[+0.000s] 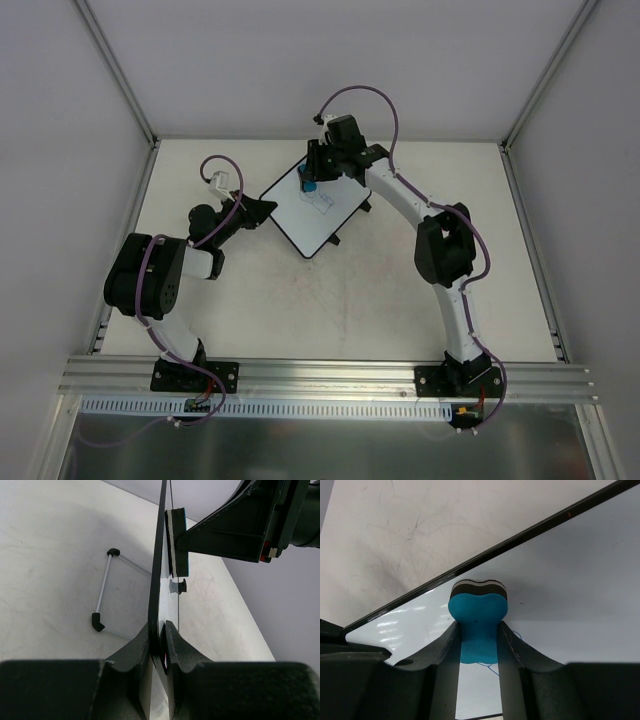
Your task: Erase the whiteboard
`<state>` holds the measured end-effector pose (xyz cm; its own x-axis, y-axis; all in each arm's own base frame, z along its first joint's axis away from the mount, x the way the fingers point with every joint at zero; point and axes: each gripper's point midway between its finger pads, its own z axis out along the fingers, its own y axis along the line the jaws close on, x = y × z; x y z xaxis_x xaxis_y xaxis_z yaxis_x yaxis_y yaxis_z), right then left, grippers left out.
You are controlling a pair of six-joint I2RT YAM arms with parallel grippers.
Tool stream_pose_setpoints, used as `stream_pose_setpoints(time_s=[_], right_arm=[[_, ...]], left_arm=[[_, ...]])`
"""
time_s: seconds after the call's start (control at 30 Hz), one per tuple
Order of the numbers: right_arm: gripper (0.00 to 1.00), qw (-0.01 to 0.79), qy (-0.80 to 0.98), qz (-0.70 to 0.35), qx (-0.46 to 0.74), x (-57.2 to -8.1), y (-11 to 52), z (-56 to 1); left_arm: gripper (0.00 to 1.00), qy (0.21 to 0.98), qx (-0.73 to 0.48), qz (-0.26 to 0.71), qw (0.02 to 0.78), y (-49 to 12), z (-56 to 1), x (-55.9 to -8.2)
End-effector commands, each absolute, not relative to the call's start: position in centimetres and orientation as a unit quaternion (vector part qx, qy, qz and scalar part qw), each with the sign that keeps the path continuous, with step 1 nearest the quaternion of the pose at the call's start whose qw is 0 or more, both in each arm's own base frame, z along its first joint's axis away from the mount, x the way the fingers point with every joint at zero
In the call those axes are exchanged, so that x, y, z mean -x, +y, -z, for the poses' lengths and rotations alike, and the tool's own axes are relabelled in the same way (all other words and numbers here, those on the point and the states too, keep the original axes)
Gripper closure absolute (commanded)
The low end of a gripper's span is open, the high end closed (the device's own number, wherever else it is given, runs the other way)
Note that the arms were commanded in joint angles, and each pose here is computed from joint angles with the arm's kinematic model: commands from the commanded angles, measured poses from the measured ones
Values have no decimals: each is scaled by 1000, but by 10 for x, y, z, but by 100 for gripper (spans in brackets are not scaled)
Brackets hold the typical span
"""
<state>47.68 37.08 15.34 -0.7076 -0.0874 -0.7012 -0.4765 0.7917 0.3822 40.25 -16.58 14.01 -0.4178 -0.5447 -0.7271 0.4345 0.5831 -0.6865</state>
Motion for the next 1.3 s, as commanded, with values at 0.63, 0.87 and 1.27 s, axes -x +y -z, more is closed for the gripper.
stream_pose_setpoints(time_s=[0.63,0.87,1.27], right_arm=[[100,291,926,-235,-51,-514,291,-76],[100,263,935,-220,-95,-506,258,-55],[100,302,922,-240,-10,-496,292,-85]], left_arm=[[100,687,-4,453,568,-173,-153,-401],[100,686,-5,454,569,-173,-154,-400],[100,688,-4,457,564,-174,-152,-400]])
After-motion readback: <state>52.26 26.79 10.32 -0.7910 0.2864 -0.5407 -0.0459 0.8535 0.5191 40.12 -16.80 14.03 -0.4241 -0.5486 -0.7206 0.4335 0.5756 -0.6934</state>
